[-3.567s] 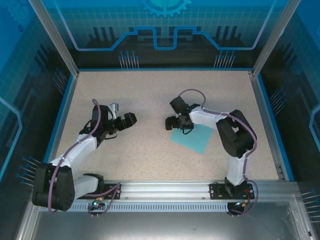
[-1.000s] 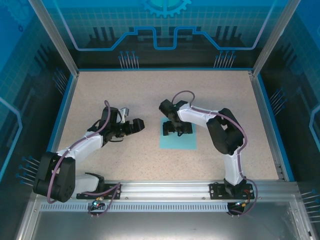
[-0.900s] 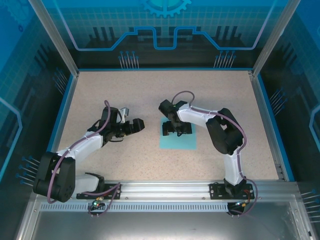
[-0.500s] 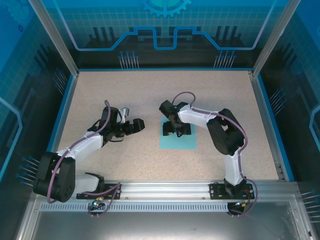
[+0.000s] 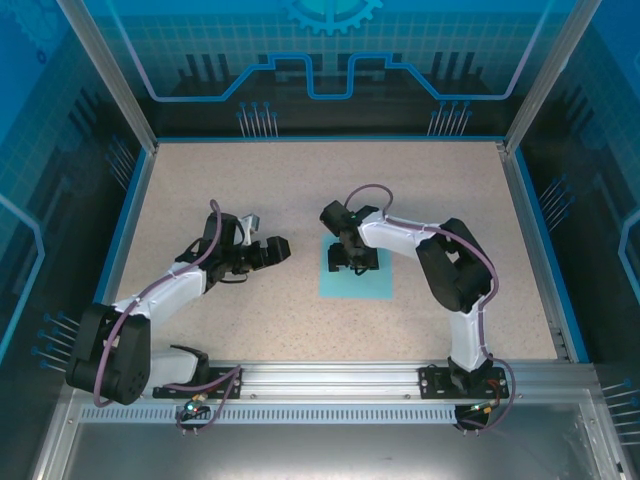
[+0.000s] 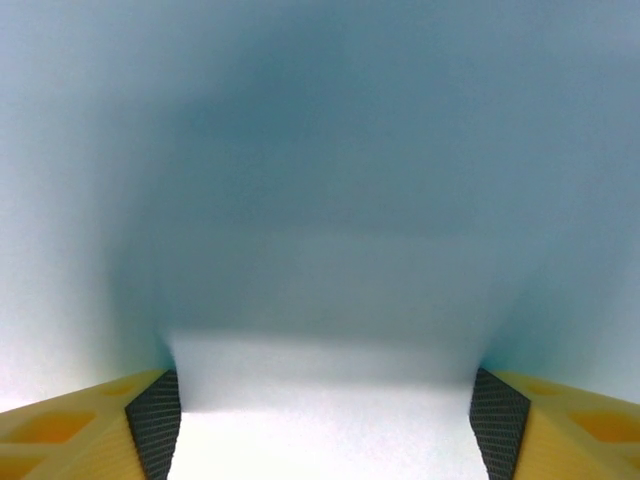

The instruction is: Fold a paper plane with a square sheet of paper (pick it up from the middle)

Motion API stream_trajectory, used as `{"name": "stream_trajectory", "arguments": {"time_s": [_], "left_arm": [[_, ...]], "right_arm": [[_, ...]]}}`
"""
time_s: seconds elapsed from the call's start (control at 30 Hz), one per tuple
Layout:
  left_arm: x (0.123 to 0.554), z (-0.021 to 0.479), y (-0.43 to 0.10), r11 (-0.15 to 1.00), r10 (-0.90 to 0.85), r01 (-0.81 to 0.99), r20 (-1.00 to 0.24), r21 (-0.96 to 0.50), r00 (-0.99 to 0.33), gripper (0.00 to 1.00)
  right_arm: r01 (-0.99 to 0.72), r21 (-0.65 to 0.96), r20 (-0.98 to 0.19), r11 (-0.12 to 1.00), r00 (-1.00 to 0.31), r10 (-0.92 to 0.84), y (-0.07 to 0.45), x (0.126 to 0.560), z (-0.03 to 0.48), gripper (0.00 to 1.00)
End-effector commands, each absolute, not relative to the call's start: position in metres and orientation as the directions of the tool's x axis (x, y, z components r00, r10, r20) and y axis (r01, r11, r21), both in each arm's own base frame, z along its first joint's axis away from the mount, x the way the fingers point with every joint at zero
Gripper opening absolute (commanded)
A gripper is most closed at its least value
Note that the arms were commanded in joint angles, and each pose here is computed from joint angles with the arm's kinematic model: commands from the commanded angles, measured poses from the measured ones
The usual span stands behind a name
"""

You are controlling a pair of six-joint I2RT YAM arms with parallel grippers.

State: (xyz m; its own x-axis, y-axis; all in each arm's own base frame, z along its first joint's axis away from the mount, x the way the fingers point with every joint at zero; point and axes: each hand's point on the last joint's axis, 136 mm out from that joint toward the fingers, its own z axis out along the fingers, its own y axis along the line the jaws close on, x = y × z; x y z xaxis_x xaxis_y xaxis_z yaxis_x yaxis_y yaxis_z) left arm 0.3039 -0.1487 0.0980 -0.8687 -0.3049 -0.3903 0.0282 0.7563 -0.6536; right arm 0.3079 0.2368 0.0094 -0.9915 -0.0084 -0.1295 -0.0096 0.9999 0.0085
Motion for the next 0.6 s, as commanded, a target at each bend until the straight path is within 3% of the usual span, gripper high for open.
{"name": "stream_trajectory", "arguments": {"time_s": [0.0,0.3,0.57], "left_arm": [[0.306,0.110,-0.156,0.750,-0.272,0.076,-0.412,-0.657,-0.870,0.99],[0.307,0.111,-0.159,0.752,-0.261,0.088,-0.417,-0.654,-0.871,0.98],[0.307,0.110,-0.159,0.756,-0.256,0.090,-0.420,-0.649,-0.871,0.98]], "right_arm": [[-0.018,-0.019,0.027,1.000,-0.999,-0.018,0.224,0.277,-0.040,0.76],[-0.046,0.029,-0.105,0.999,-0.994,-0.043,0.236,0.303,0.017,0.93],[0.000,-0.050,-0.063,0.999,-0.998,-0.004,0.223,0.298,-0.006,0.99]]}}
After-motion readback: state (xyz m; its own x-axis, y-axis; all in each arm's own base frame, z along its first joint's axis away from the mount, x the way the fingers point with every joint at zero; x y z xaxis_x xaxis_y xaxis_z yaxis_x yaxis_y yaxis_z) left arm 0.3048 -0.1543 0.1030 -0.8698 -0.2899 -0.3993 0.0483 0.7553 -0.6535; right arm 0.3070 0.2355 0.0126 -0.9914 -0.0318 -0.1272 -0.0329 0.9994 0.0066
